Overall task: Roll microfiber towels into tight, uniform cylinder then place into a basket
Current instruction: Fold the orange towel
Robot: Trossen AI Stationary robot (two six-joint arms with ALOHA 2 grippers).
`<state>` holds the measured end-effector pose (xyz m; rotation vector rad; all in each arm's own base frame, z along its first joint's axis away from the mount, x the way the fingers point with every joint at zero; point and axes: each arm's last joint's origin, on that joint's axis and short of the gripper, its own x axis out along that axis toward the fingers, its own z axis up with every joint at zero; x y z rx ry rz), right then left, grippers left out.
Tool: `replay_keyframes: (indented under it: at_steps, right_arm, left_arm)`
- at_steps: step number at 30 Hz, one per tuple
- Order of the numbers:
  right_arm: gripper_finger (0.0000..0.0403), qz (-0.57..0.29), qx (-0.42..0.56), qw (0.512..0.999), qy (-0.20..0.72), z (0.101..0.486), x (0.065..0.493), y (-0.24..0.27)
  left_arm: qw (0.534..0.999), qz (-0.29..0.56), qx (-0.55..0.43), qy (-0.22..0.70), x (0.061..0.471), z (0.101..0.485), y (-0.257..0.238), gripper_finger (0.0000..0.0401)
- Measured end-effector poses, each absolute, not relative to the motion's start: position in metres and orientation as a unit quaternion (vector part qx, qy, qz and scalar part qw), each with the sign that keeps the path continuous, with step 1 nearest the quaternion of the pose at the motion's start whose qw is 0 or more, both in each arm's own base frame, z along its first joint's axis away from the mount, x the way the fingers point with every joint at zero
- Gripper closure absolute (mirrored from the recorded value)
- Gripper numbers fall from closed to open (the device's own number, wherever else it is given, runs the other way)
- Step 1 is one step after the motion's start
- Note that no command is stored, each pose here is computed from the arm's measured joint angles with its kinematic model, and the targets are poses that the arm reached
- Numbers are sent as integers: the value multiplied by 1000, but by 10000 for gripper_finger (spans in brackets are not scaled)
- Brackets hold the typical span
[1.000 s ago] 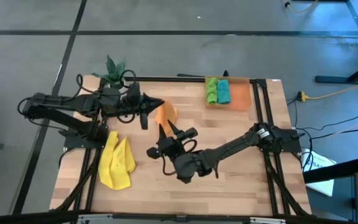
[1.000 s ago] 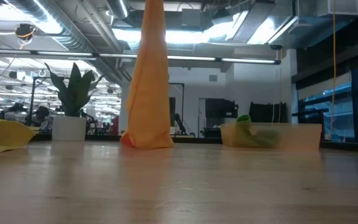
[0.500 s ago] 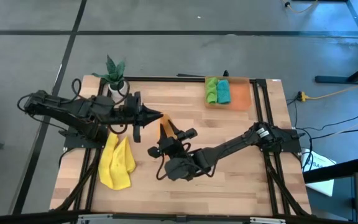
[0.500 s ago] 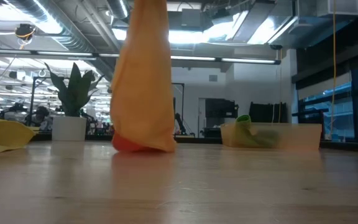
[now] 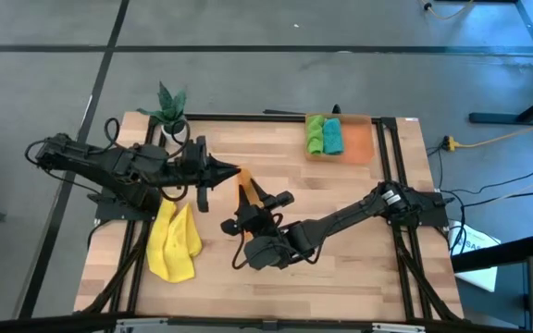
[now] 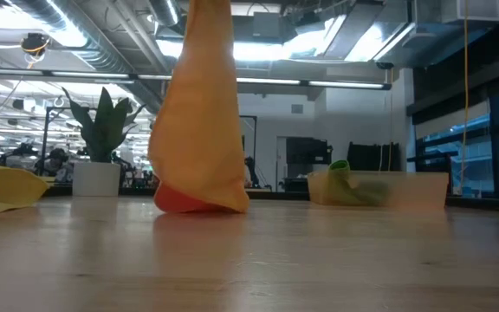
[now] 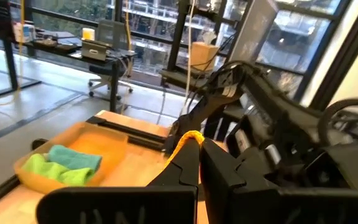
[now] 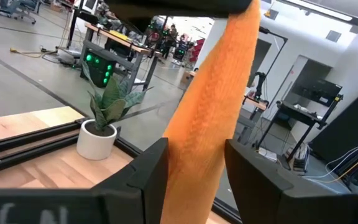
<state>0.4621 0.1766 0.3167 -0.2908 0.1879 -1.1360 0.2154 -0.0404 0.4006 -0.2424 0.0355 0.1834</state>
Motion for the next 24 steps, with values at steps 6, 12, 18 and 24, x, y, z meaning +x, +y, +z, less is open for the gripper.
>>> replay_keyframes:
  at_steps: [6,12,18,24]
  right_arm:
    - [244,-534,-144,828,93,316,462,177]
    - [244,-534,-152,825,99,315,462,175]
    - [244,-541,-151,821,100,315,465,168]
    - [244,-551,-133,819,90,313,467,159]
  left_arm:
    - [988,104,-107,40,209,398,-38,401]
    - [988,103,-105,45,207,398,-39,401]
    - [989,93,-105,45,207,398,-43,401]
    - [990,86,-108,34,206,400,-45,401]
